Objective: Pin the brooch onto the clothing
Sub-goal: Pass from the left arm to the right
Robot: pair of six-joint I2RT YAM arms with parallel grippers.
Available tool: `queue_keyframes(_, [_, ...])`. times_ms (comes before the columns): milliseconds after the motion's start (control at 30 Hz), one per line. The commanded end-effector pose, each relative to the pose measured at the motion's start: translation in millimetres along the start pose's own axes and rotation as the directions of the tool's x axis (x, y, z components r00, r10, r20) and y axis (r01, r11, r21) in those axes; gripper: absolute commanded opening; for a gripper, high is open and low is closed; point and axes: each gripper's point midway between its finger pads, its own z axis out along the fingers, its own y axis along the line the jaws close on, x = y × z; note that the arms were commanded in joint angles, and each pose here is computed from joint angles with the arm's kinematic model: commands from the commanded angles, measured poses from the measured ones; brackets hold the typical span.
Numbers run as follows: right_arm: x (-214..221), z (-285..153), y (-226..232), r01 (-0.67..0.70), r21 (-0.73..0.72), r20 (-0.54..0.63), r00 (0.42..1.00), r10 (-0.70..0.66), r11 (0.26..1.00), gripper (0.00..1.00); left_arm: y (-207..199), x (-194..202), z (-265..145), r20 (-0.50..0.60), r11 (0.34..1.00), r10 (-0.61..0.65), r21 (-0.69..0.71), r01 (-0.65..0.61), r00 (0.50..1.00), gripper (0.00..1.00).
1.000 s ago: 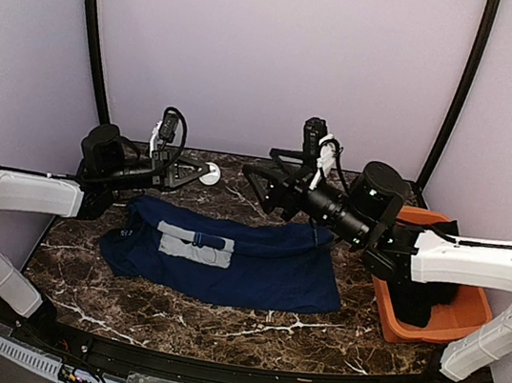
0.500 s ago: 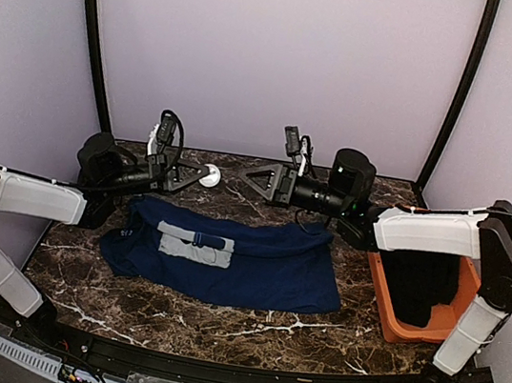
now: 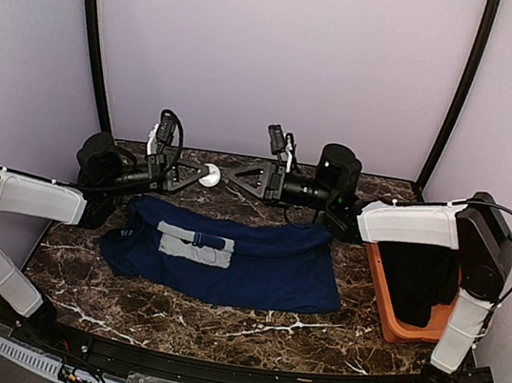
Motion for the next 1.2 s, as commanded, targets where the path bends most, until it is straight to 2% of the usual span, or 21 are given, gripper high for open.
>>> queue_keyframes(0, [1,9,11,0.026,-0.052,-0.027,0.999,-0.027,0.998,0.41,-4,3,1,-0.014,1.0,0.011,0.027,-0.011,1.0,0.01])
queue_keyframes(633, [18,28,5,0.024,-0.036,-0.103,0.994,-0.028,0.999,0.33,-1,5,2,-0.016,0.999,-0.006,0.033,0.006,1.0,0.01])
queue_keyframes(833, [14,28,6,0.037,-0.027,-0.08,0.996,-0.039,0.999,0.26,-2,5,2,-0.018,0.999,-0.008,0.036,0.009,1.0,0.01])
queue_keyframes(967, [11,28,7,0.045,-0.025,-0.072,0.996,-0.047,0.999,0.15,-2,5,2,-0.02,0.999,-0.008,0.037,0.009,1.0,0.01])
queue_keyframes(1167, [9,28,7,0.039,-0.027,-0.065,0.997,-0.041,0.999,0.16,-2,6,2,-0.023,0.999,-0.008,0.038,0.009,1.0,0.01])
